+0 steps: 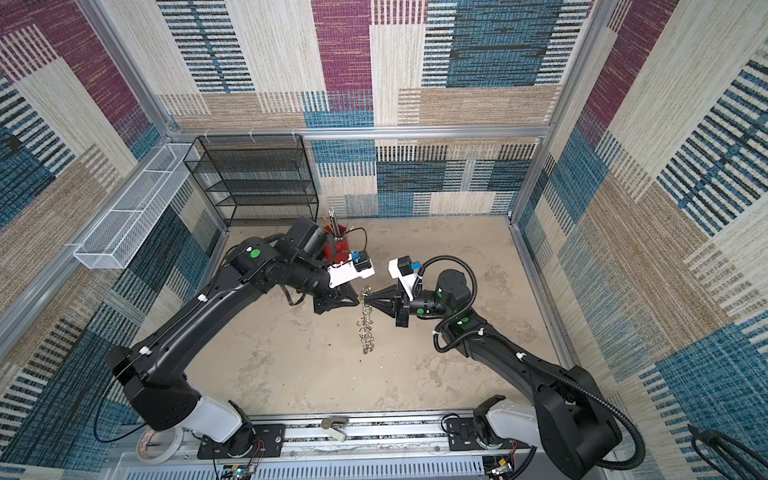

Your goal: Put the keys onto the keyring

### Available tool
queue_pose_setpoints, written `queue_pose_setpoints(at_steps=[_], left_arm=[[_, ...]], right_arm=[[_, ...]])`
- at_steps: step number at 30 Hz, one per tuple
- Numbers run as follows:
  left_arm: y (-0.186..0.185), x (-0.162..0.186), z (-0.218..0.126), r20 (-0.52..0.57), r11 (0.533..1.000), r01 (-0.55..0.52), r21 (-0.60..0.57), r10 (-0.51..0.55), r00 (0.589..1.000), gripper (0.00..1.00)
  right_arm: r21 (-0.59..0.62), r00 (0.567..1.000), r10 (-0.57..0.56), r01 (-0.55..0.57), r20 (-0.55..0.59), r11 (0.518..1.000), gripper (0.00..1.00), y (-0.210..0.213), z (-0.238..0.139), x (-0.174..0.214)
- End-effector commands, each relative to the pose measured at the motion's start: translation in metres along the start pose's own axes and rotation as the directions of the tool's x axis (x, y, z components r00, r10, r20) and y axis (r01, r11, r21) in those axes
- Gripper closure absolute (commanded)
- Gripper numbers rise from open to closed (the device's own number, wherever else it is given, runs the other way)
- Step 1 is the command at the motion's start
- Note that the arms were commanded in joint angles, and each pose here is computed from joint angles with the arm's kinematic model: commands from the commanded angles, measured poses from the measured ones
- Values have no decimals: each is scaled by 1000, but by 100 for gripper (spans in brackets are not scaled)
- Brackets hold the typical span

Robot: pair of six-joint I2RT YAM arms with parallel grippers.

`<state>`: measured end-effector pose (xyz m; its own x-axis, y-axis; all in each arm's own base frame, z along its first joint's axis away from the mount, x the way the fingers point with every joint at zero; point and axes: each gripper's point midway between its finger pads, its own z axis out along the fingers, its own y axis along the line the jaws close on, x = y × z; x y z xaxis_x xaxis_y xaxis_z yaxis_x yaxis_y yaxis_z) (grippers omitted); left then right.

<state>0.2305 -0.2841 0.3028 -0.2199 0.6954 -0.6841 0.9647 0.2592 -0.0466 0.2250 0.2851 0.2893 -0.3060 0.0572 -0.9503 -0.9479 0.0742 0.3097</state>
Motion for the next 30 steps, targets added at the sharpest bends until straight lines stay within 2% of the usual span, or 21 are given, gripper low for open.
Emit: queue_pose_setpoints(at_steps=[1,4,7,9,11,14,21,24,30], left_arm=[[20,-29,-33,266,992,97,-77,-73,961,74],[34,-22,-67,456,970,219,-109,-147,878,59],[19,-17,-79,587,970,227,-87,-134,799,40],[5,-13,-78,654,979,203,-26,-137,744,31],[0,-10,-77,713,977,212,22,-164,682,26],[-1,-7,-71,762,973,217,76,-197,617,29],[1,-12,-42,768,963,156,222,-271,581,44],[-3,-16,-32,753,960,114,257,-273,599,52],[-11,-15,-11,710,956,86,282,-268,652,59]], right_arm=[[-20,999,-36,37,40,999,100,6,0,-14],[-36,998,-36,38,47,999,100,11,-1,-16],[-49,998,-33,36,52,998,100,14,-1,-20],[-55,998,-31,34,54,998,100,15,-1,-21],[-62,998,-28,32,54,998,100,16,0,-23],[-70,998,-23,27,57,997,100,19,-1,-25],[-89,999,3,2,54,996,100,20,0,-25],[-92,998,10,-5,55,996,100,20,0,-26],[-94,998,12,-7,58,996,100,20,1,-30]])
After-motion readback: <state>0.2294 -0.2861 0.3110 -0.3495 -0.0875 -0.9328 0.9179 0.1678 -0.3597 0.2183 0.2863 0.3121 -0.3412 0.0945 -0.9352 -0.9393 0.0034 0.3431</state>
